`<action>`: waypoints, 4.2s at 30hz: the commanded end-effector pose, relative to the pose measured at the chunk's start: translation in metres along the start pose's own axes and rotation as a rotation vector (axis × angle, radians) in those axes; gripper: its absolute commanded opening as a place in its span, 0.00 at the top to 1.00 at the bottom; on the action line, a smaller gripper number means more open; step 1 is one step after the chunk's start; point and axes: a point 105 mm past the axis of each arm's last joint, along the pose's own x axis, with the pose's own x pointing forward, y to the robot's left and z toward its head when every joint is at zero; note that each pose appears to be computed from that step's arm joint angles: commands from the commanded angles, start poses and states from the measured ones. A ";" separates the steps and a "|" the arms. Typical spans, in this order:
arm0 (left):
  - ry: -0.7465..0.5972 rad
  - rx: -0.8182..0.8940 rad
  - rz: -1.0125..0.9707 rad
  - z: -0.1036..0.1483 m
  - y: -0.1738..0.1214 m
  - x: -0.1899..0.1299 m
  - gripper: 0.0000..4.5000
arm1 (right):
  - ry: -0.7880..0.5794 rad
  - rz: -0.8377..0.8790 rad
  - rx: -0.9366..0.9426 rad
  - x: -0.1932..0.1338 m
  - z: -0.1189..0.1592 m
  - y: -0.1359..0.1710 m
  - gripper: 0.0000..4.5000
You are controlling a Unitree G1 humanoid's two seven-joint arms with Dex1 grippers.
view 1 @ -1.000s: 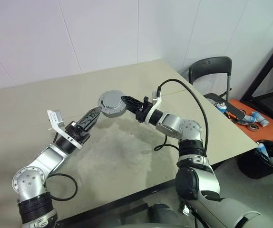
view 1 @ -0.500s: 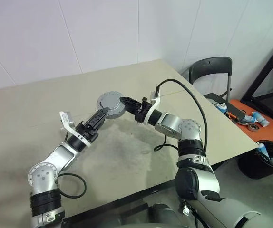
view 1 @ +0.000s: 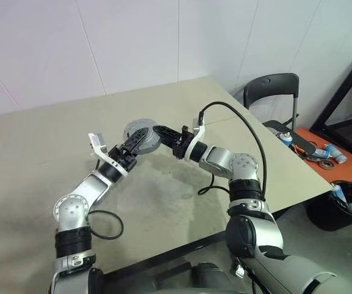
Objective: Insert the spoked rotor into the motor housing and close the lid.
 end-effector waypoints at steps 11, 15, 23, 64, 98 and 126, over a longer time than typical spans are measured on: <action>-0.042 -0.014 0.056 0.000 0.005 0.005 0.04 | 0.000 0.065 -0.030 0.007 0.003 0.023 0.73; -0.048 -0.008 0.071 -0.001 0.007 0.003 0.27 | 0.003 0.058 -0.026 0.007 0.002 0.021 0.73; -0.066 -0.010 0.084 0.002 0.012 0.004 0.39 | 0.004 0.053 -0.022 0.008 0.001 0.019 0.73; -0.150 0.050 0.086 0.036 0.002 0.010 0.52 | -0.024 -0.039 -0.108 0.008 0.004 0.006 0.12; -0.306 0.384 0.723 0.137 0.101 -0.139 0.52 | 0.022 -0.142 -0.143 0.010 -0.007 -0.020 0.12; -0.349 0.620 0.878 0.213 0.073 -0.246 0.15 | 0.026 -0.121 -0.149 0.011 -0.010 -0.019 0.11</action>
